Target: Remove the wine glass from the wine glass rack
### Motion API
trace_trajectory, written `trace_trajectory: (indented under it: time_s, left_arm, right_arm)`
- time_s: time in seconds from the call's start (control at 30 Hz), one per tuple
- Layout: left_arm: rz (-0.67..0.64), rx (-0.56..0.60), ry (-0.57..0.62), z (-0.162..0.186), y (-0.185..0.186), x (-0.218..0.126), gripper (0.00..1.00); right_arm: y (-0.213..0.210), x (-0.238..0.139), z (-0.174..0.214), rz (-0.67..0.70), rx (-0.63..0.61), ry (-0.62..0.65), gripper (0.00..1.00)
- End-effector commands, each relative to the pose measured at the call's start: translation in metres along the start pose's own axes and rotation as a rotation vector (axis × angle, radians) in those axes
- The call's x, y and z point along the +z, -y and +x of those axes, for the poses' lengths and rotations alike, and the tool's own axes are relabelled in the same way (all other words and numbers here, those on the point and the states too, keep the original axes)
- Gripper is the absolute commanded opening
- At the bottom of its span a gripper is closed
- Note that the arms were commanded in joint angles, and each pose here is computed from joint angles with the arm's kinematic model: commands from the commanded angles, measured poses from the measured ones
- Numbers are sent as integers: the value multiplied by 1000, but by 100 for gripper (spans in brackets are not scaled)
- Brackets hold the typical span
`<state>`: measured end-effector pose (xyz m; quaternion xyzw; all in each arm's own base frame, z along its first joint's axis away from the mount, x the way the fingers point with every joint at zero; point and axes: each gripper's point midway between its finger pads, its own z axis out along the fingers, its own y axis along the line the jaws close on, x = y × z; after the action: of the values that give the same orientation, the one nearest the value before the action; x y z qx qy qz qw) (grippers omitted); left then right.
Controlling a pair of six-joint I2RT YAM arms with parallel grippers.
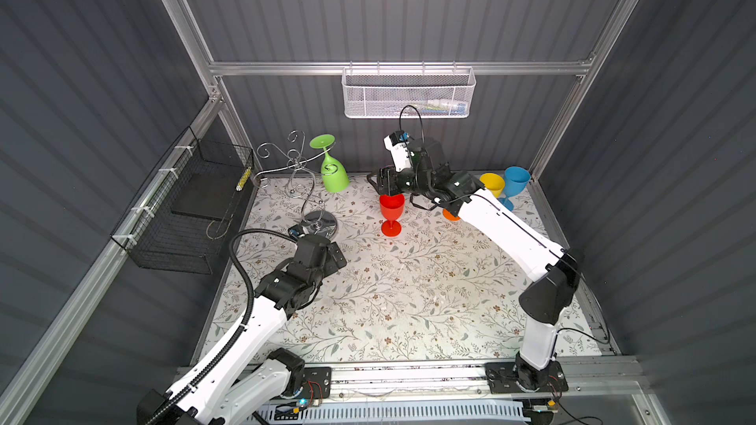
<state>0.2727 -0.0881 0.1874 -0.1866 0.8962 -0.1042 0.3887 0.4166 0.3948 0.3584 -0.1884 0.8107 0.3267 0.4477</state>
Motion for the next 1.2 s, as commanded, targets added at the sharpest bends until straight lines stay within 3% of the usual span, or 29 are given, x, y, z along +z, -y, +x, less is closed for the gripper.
trace_trajectory:
  time_s: [0.0, 0.2, 0.53, 1.17]
  left_arm:
    - [-49, 31, 8, -6, -5, -5, 100]
    - [-63, 68, 7, -20, -5, -5, 100]
    - [-22, 0, -31, -49, -15, 3, 100]
    - [70, -169, -24, -113, -29, 12, 100]
  right_arm:
    - [-10, 10, -23, -23, 85, 54, 69]
    - [-16, 38, -40, -90, 244, 101, 65]
    - [-11, 64, -36, -141, 389, 127, 62]
    - [-47, 47, -24, -247, 424, 82, 54]
